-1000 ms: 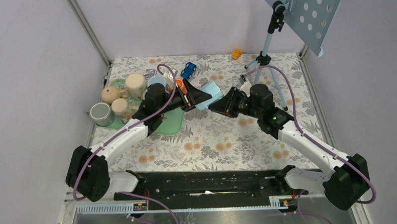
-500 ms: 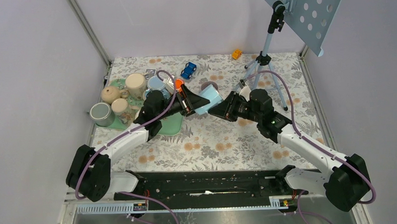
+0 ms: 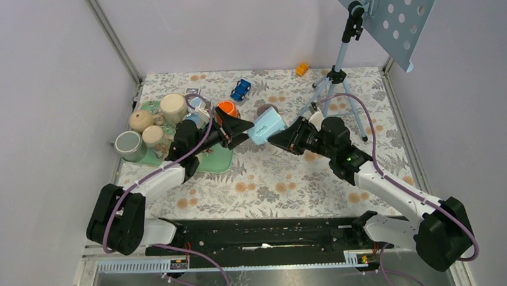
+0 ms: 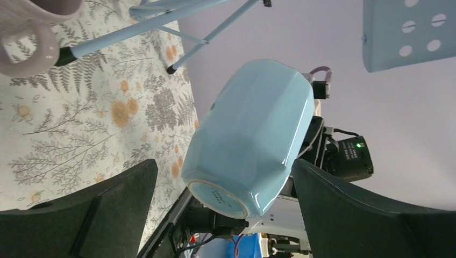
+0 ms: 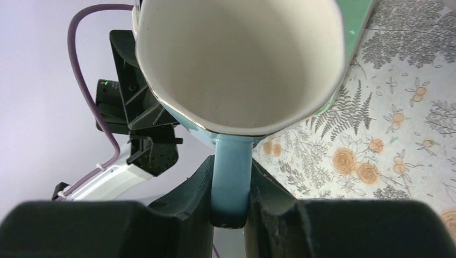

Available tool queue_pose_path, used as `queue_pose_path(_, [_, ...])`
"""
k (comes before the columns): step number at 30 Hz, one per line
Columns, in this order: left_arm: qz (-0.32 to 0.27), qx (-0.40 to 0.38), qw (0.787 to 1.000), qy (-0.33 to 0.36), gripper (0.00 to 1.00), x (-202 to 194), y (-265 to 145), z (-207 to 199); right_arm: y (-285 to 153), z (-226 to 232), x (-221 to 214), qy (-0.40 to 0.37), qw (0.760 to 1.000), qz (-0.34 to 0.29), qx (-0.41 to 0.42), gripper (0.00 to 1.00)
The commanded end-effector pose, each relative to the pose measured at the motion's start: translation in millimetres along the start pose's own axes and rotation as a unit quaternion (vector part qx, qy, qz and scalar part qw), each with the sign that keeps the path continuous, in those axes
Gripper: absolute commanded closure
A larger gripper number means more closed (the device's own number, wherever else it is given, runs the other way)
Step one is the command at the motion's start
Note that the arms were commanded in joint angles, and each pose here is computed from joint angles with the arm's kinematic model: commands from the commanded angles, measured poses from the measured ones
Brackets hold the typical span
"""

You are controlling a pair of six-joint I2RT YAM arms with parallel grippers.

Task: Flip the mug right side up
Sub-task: Place the cup at the center of the board.

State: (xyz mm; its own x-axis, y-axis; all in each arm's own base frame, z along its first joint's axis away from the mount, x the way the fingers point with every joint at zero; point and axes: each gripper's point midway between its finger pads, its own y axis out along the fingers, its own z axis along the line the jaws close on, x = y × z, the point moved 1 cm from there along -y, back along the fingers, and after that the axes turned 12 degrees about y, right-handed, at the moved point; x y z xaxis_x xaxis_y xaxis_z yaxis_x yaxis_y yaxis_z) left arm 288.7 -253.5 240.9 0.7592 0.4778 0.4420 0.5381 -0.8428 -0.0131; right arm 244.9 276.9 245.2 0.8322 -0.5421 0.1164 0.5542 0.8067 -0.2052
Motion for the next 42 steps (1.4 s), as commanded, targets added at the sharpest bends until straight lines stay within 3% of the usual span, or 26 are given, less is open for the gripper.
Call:
queue_pose_path(1, [-0.006, 0.018, 0.999, 0.045, 0.01, 10.0, -1.5, -8.4, -11.5, 49.8, 18.4, -0.069, 0.994, -0.052, 0.066, 1.00])
queue_pose_path(7, [-0.016, 0.154, 0.984, 0.093, 0.01, 20.9, -15.2, 25.9, -22.0, 36.3, 29.2, -0.114, 0.990, -0.087, 0.011, 1.00])
queue_pose_path(12, [-0.009, 0.212, 0.968, 0.133, 0.01, 28.9, -27.9, 28.2, -33.1, 11.1, 38.3, -0.140, 0.982, -0.116, -0.052, 1.00])
queue_pose_path(28, [0.018, 0.216, 0.956, 0.198, 0.01, 27.0, -52.9, -3.0, -63.7, -71.1, 91.5, -0.237, 0.910, -0.249, -0.232, 1.00])
queue_pose_path(35, [0.021, 0.218, 0.953, 0.209, 0.01, 23.2, -59.9, -3.5, -65.6, -86.1, 108.4, -0.273, 0.881, -0.277, -0.269, 1.00])
queue_pose_path(42, [0.023, 0.220, 0.953, 0.205, 0.01, 20.7, -60.2, 0.2, -62.0, -85.0, 122.8, -0.301, 0.864, -0.321, -0.245, 1.00])
